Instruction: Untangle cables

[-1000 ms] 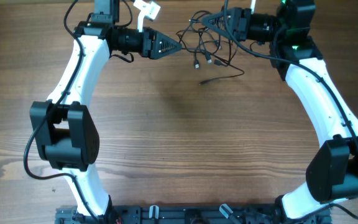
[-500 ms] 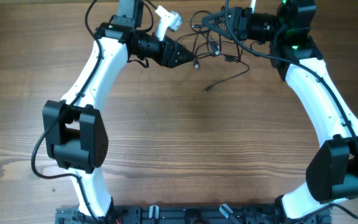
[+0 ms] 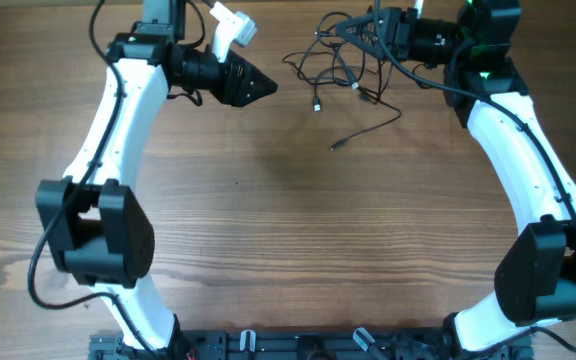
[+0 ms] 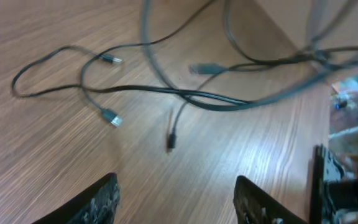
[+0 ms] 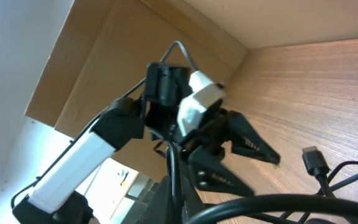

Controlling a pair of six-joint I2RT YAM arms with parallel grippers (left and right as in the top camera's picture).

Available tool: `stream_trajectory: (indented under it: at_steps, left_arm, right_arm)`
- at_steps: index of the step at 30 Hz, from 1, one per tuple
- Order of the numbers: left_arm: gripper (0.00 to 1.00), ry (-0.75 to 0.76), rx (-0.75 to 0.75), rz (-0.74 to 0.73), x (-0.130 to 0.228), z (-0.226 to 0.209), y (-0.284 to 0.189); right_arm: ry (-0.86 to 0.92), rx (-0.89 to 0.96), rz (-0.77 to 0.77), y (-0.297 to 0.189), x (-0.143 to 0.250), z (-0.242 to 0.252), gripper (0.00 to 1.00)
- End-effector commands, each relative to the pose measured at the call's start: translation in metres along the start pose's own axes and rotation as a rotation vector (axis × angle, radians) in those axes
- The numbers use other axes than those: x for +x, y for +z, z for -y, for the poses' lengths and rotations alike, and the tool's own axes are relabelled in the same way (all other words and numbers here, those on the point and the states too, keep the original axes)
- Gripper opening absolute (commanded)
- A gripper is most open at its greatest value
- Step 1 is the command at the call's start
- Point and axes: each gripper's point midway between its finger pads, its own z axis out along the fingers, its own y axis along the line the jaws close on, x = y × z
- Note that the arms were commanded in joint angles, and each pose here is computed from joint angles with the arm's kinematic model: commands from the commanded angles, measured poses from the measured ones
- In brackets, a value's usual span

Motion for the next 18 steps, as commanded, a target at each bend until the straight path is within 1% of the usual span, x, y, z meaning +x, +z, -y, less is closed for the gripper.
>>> stream_trajectory:
  at_steps: [1,8,11,15,17,18]
  left_arm:
    - [0.62,0.179,0.069,0.005,0.000,0.025,-0.001]
    - [0.61,0.302,0.120,-0.036,0.013,0.040,0.004]
    - [0.61,0.316,0.125,-0.041,0.015,0.041,0.003]
    - [0.59,0.355,0.125,-0.003,0.006,0.040,0.004]
    - [0.55,0.390,0.143,0.048,-0.005,0.043,0.004]
    - [0.52,0.398,0.148,0.073,-0.011,0.044,0.003]
  right_arm:
    - [-0.054,-0.043,-0.012,-0.004,-0.004,-0.031,0.05]
    - [-0.065,-0.061,-0.016,-0.004,-0.005,-0.037,0.05]
    - [-0.067,-0.066,-0.019,-0.004,-0.005,-0.038,0.05]
    - [-0.067,-0.073,-0.026,-0.004,-0.004,-0.040,0.04]
    - [-0.068,-0.074,-0.026,-0.004,-0.004,-0.040,0.05]
    - [-0.065,-0.074,-0.026,-0.004,-0.004,-0.040,0.05]
